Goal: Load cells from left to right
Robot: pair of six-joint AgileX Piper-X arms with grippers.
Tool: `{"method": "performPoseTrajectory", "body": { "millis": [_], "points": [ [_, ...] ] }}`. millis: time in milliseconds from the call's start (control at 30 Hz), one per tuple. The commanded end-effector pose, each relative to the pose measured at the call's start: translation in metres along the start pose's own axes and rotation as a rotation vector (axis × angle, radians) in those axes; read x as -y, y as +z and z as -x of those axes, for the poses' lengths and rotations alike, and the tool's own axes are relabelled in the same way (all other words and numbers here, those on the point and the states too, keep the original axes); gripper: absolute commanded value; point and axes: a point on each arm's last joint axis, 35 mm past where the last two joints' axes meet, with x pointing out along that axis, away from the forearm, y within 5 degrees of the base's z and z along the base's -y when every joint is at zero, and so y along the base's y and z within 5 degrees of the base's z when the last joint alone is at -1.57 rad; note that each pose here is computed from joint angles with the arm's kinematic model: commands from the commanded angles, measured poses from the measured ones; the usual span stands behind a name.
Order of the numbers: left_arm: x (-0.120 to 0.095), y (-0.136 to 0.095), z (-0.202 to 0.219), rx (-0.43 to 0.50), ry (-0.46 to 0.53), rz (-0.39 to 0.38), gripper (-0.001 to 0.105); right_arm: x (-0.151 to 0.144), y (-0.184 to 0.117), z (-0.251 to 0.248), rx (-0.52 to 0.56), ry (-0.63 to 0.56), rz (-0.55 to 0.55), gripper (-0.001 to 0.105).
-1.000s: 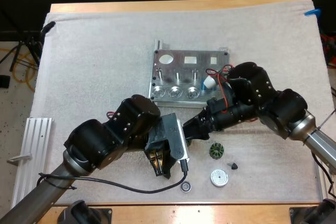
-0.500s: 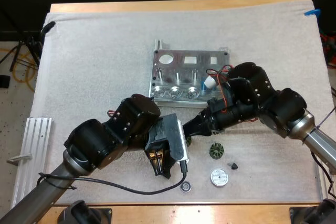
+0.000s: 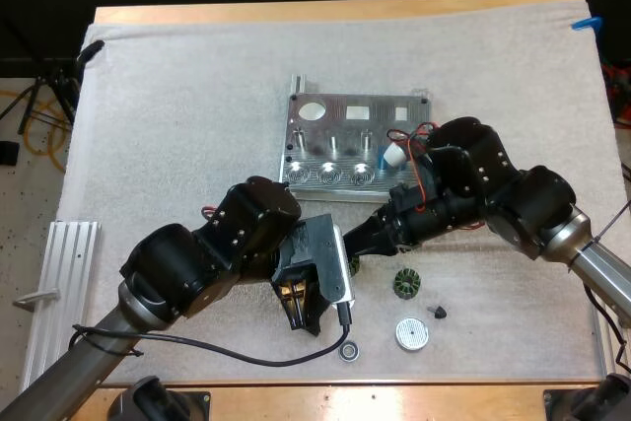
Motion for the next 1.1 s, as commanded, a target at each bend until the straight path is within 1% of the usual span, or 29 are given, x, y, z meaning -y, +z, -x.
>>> {"method": "performPoseTrajectory", "body": {
  "millis": [0, 67, 167, 200, 300, 367, 400, 467, 500, 533, 600, 667, 733, 800, 900, 967, 1000, 1067],
  "points": [
    [0.0, 0.002, 0.002, 0.019, -0.002, -0.012, 0.044, -0.005, 0.002, 0.002, 0.006, 0.019, 0.022, 0.0],
    [0.0, 0.002, 0.002, 0.019, -0.002, -0.007, 0.057, -0.005, 0.002, 0.002, 0.007, 0.016, 0.022, 0.0],
    [0.0, 0.002, 0.003, 0.022, -0.001, 0.029, 0.063, -0.003, 0.003, 0.003, 0.014, -0.03, 0.023, 0.0],
    [0.001, 0.001, 0.003, 0.024, -0.001, 0.034, 0.063, -0.003, 0.003, 0.003, 0.015, -0.034, 0.023, 0.0],
    [0.001, 0.001, 0.006, 0.029, 0.0, 0.066, 0.063, -0.002, 0.005, 0.004, 0.025, -0.103, 0.027, 0.0],
    [0.003, 0.0, 0.011, 0.043, 0.004, 0.088, 0.063, -0.002, 0.009, 0.007, 0.04, -0.182, 0.033, 0.0],
    [0.003, -0.001, 0.013, 0.045, 0.005, 0.09, 0.063, -0.002, 0.01, 0.008, 0.043, -0.196, 0.038, 0.0],
    [0.006, -0.004, 0.022, 0.059, 0.01, 0.089, 0.063, -0.002, 0.015, 0.016, 0.048, -0.278, 0.044, 0.0],
    [0.007, -0.005, 0.025, 0.065, 0.012, 0.088, 0.063, -0.001, 0.015, 0.019, 0.044, -0.294, 0.04, 0.0],
    [0.009, -0.007, 0.031, 0.079, 0.016, 0.085, 0.063, 0.0, 0.017, 0.027, 0.042, -0.333, 0.038, 0.0],
    [0.011, -0.009, 0.039, 0.106, 0.025, 0.08, 0.063, 0.005, 0.021, 0.041, 0.051, -0.419, 0.014, 0.0],
    [0.014, -0.011, 0.048, 0.145, 0.035, 0.094, 0.063, 0.015, 0.023, 0.06, 0.062, -0.513, -0.044, 0.0],
    [0.014, -0.011, 0.051, 0.161, 0.038, 0.112, 0.063, 0.024, 0.024, 0.071, 0.071, -0.548, -0.077, 0.0],
    [0.014, -0.01, 0.051, 0.174, 0.04, 0.131, 0.063, 0.033, 0.025, 0.08, 0.066, -0.581, -0.077, 0.0],
    [0.011, -0.006, 0.049, 0.221, 0.068, 0.149, 0.063, 0.045, 0.032, 0.086, 0.033, -0.692, -0.052, 0.0],
    [0.009, -0.004, 0.044, 0.253, 0.08, 0.163, 0.063, 0.052, 0.038, 0.087, -0.03, -0.778, -0.027, 0.0],
    [0.009, -0.003, 0.043, 0.261, 0.083, 0.166, 0.063, 0.053, 0.039, 0.087, -0.044, -0.786, -0.021, 0.0],
    [0.007, -0.004, 0.038, 0.264, 0.097, 0.187, 0.063, 0.063, 0.046, 0.084, -0.094, -0.821, -0.037, 0.0]
  ]
}}
